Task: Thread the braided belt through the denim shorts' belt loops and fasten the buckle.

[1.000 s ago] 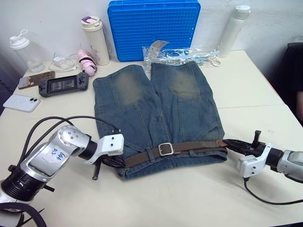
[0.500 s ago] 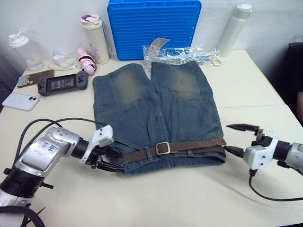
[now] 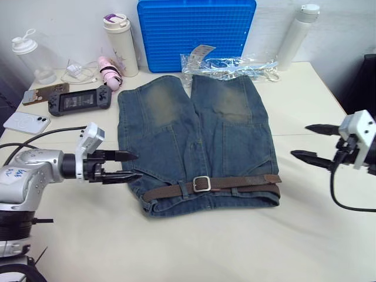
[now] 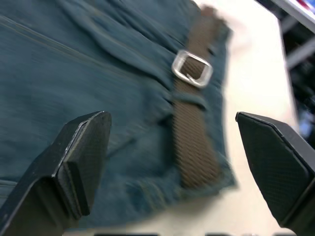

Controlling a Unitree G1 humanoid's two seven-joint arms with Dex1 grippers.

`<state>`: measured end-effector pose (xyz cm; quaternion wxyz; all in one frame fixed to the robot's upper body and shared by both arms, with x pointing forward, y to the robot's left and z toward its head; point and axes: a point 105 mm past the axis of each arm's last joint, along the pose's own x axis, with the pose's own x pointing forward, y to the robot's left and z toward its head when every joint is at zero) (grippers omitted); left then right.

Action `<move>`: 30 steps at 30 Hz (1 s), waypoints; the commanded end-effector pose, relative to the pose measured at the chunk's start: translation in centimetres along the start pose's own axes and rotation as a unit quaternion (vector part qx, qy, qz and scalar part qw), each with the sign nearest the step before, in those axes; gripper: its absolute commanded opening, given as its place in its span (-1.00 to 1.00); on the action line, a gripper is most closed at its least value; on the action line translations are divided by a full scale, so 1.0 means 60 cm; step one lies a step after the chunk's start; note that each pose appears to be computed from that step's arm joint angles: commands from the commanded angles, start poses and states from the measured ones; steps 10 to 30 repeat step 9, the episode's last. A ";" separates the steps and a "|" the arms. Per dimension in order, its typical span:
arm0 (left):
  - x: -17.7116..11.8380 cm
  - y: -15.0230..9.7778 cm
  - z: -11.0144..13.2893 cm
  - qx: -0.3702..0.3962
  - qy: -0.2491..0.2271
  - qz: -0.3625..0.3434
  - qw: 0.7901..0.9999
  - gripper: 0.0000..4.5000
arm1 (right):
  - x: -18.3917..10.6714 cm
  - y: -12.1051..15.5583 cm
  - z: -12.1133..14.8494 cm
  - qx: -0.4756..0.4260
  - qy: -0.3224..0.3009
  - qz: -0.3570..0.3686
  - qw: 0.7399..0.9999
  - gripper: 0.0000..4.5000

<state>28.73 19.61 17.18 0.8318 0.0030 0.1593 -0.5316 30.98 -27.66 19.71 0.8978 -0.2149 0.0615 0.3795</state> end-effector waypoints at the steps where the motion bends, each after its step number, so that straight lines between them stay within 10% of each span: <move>1: -0.002 0.012 0.022 0.022 -0.062 0.090 0.994 0.96 | 0.007 0.004 0.025 0.019 -0.031 -0.015 0.999 1.00; 30: 0.014 0.005 -0.019 0.027 -0.076 0.169 0.982 0.96 | 0.023 0.009 -0.003 0.096 -0.052 -0.044 0.993 1.00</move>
